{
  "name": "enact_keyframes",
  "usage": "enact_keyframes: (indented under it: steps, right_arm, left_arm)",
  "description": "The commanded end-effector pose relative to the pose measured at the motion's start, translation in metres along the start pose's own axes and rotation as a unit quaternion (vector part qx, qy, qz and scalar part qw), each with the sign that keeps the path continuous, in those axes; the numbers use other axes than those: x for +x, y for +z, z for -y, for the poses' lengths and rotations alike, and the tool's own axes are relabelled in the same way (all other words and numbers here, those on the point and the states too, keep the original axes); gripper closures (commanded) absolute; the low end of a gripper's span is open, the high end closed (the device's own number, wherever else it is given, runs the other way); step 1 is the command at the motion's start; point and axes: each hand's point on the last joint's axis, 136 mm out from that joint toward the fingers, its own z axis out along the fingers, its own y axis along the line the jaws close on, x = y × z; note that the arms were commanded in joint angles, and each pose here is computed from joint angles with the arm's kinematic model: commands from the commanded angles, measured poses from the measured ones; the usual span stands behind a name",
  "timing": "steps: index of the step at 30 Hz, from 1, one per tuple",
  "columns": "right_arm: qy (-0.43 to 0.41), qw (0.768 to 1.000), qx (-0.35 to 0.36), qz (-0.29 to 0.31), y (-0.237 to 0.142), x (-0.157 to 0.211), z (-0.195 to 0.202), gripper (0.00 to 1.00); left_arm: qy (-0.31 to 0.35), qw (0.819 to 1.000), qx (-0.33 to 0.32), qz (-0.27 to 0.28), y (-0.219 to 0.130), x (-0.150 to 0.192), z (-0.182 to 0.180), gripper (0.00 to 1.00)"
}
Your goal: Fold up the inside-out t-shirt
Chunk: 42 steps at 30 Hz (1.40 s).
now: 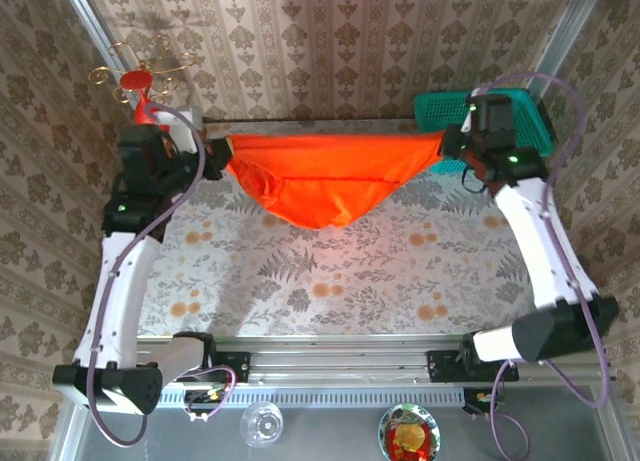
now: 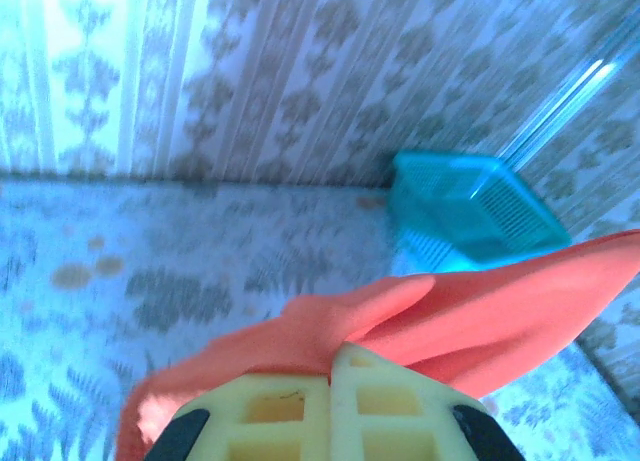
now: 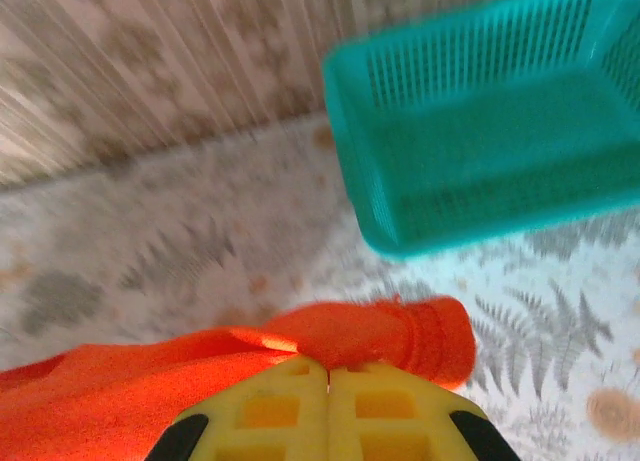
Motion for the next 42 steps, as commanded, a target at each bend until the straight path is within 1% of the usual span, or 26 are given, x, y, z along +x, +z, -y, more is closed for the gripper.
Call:
enact_keyframes:
  steps: [1,3,5,7,9,11,13,16,17,19,20,22,23,24,25,26,27,28,30,32,35,38,42]
  right_arm:
    - [0.013,0.997,-0.011,0.078,-0.07,-0.046,0.0,1.0]
    - [0.014,0.992,-0.025,0.124,-0.106,-0.07,-0.003,1.0]
    - [0.016,0.987,-0.039,0.154,-0.131,-0.086,-0.007,1.0]
    - [0.016,0.984,-0.054,0.17,-0.148,-0.097,-0.012,1.0]
    - [0.018,0.983,-0.072,0.166,-0.154,-0.1,-0.018,1.0]
    - [0.024,0.984,-0.096,0.149,-0.15,-0.097,-0.027,1.0]
    - [0.035,0.985,-0.122,0.115,-0.137,-0.086,-0.038,1.0]
    - [0.058,0.988,-0.138,0.035,-0.101,-0.051,-0.046,1.0]
    - [0.07,0.988,-0.135,0.003,-0.084,-0.033,-0.045,1.0]
    - [0.096,0.986,-0.121,-0.059,-0.05,0.008,-0.042,1.0]
    - [0.108,0.984,-0.109,-0.088,-0.034,0.031,-0.038,1.0]
    - [0.141,0.978,-0.061,-0.142,-0.003,0.078,-0.021,1.0]
    - [0.156,0.972,-0.045,-0.171,0.01,0.102,-0.015,1.0]
    - [0.163,0.966,-0.035,-0.196,0.021,0.124,-0.011,1.0]
    - [0.169,0.961,-0.025,-0.216,0.027,0.139,-0.007,0.93]
    - [0.172,0.956,-0.016,-0.236,0.033,0.156,-0.003,0.75]
    - [0.171,0.953,-0.009,-0.248,0.037,0.167,0.0,0.65]
    - [0.169,0.952,0.0,-0.257,0.038,0.176,0.003,0.6]
    - [0.158,0.951,0.001,-0.265,0.037,0.185,0.005,0.56]
    - [0.139,0.951,-0.007,-0.275,0.034,0.191,0.002,0.56]
    - [0.088,0.949,-0.026,-0.303,0.029,0.206,-0.012,0.56]
    - [0.032,0.938,-0.07,-0.339,0.02,0.229,-0.039,0.56]
    - [-0.052,0.916,-0.093,-0.387,0.014,0.273,-0.069,0.58]
  left_arm:
    - [0.056,0.997,0.03,0.052,-0.041,-0.041,0.033,1.0]
    - [0.073,0.994,0.025,0.082,-0.059,-0.062,0.043,1.0]
    - [0.083,0.991,0.017,0.103,-0.071,-0.077,0.047,1.0]
    - [0.091,0.988,0.012,0.121,-0.08,-0.09,0.051,1.0]
    - [0.096,0.987,-0.002,0.133,-0.081,-0.1,0.047,1.0]
    - [0.097,0.986,-0.02,0.135,-0.073,-0.107,0.037,1.0]
    - [0.09,0.987,-0.035,0.128,-0.055,-0.112,0.02,1.0]
    - [0.069,0.992,-0.035,0.095,-0.007,-0.113,-0.01,1.0]
    - [0.059,0.995,-0.027,0.077,0.015,-0.11,-0.02,1.0]
    - [0.035,0.998,-0.005,0.042,0.062,-0.099,-0.042,1.0]
    - [0.021,1.0,0.005,0.019,0.09,-0.087,-0.056,1.0]
    - [-0.01,0.999,0.009,-0.046,0.149,-0.052,-0.085,1.0]
    - [-0.027,0.996,0.004,-0.089,0.176,-0.029,-0.1,0.94]
    - [-0.041,0.99,-0.009,-0.132,0.198,-0.006,-0.112,0.82]
    - [-0.039,0.986,-0.025,-0.163,0.212,0.013,-0.119,0.7]
    - [-0.024,0.98,-0.038,-0.195,0.223,0.033,-0.121,0.63]
    - [-0.006,0.974,-0.05,-0.221,0.23,0.049,-0.121,0.59]
    - [0.01,0.969,-0.056,-0.239,0.233,0.06,-0.117,0.58]
    - [0.041,0.962,-0.057,-0.262,0.233,0.077,-0.102,0.56]
    - [0.054,0.959,-0.045,-0.273,0.229,0.09,-0.084,0.55]
    - [0.06,0.957,-0.024,-0.283,0.215,0.109,-0.057,0.55]
    - [0.058,0.954,-0.005,-0.294,0.197,0.134,-0.033,0.55]
    - [0.032,0.956,0.006,-0.291,0.169,0.16,-0.017,0.55]
